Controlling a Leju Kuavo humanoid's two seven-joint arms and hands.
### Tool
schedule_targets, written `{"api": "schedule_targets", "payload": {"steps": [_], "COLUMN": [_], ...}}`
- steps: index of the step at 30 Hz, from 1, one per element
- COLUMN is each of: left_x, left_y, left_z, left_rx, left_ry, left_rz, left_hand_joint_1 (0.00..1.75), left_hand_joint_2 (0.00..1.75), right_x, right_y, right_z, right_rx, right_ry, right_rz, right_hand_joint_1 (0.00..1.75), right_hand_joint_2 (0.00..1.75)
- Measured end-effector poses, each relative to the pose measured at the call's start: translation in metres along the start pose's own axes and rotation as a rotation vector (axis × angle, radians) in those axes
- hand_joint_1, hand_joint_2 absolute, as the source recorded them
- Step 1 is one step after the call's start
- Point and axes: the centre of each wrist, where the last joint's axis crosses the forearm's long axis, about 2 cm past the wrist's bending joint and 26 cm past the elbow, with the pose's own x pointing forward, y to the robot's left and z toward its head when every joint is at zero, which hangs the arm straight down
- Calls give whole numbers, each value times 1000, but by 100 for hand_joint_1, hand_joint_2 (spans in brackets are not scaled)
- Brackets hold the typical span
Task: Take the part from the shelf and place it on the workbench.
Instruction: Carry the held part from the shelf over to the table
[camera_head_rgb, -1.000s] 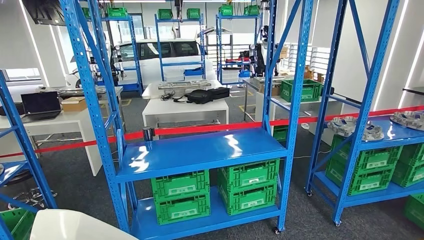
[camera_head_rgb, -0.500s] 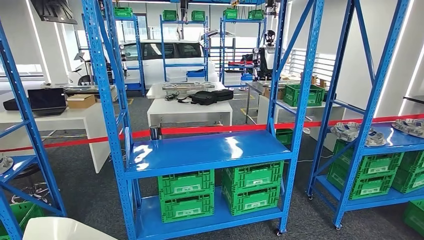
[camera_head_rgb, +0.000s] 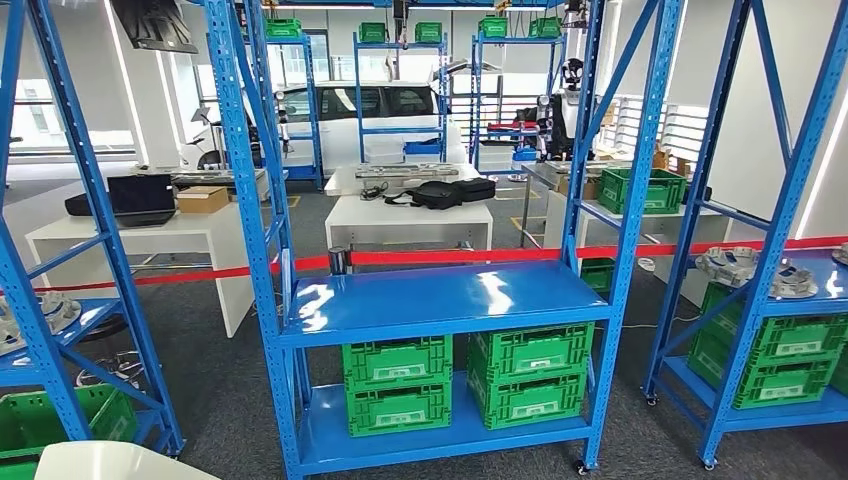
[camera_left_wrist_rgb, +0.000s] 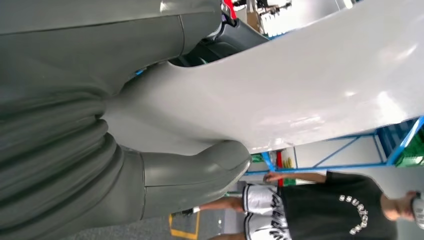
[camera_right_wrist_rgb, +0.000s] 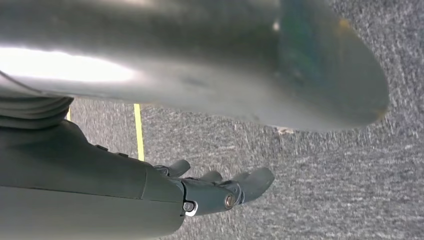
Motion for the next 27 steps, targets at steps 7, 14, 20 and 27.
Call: {"api": "schedule_targets", "payload": {"steps": [7, 14, 20, 27], "left_x": [0, 1, 2, 1], "left_y": [3, 3, 4, 5], "left_z": [2, -3, -8, -10], "left_rx": [7, 6, 2, 5], "left_ry": [5, 17, 5, 3], "left_rz": [-18, -24, -26, -23], "left_hand_joint_1": [175, 175, 175, 175], "left_hand_joint_2": [175, 175, 175, 175], "right_x": [-4, -1, 0, -3], "right_y": [0, 0, 0, 0], "right_z": [1, 0, 0, 0], "right_rx": [4, 0, -4, -4], "right_ry": [-13, -9, -16, -11], "right_rz": [-7, -6, -8, -8], "right_hand_joint_1": [0, 0, 0, 0], "right_hand_joint_2": [0, 0, 0, 0]}}
